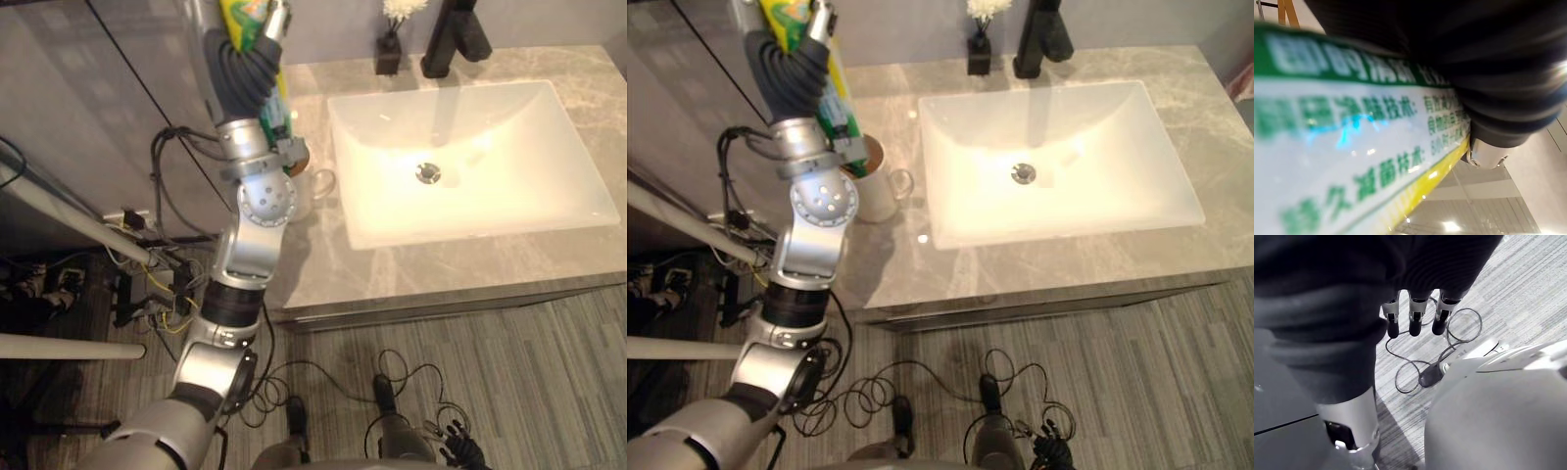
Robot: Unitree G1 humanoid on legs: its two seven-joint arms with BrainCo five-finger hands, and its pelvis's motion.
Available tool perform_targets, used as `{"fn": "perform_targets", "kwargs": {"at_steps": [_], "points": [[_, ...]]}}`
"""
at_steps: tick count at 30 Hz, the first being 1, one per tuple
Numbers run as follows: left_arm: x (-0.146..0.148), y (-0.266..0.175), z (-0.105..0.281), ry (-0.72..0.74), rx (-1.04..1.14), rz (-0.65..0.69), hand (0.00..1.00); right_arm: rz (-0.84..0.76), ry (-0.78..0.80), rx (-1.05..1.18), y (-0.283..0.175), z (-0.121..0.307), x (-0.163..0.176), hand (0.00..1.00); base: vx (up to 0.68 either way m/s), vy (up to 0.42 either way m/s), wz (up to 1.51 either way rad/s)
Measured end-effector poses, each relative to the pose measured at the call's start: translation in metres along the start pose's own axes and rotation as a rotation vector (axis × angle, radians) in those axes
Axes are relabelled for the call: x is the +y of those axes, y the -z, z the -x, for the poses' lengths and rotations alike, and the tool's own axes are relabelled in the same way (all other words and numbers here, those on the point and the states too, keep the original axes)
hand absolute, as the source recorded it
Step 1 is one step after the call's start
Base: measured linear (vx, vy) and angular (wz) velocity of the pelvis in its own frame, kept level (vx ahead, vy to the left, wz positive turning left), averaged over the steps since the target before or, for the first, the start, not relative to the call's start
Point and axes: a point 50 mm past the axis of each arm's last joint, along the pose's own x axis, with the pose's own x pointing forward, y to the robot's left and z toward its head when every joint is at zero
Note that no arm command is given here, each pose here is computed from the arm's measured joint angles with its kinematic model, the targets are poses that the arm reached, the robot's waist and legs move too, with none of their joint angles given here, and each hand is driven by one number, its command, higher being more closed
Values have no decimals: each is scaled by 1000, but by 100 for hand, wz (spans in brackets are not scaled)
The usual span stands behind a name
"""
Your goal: Organize washtable
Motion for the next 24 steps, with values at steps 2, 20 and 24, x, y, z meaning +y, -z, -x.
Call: {"fn": "perform_targets", "kwargs": {"at_steps": [2, 20, 24], "points": [[0, 0, 0, 0, 1, 0, 100, -1, -5, -12, -3, 0, 1, 0, 0, 0, 0], [0, 0, 0, 0, 3, -2, 100, 11, -19, -35, -6, -1, 4, 0, 19, 3, 0], [0, 0, 0, 0, 3, -2, 100, 18, -30, -40, -9, -2, 8, 0, 27, 8, 1]]}}
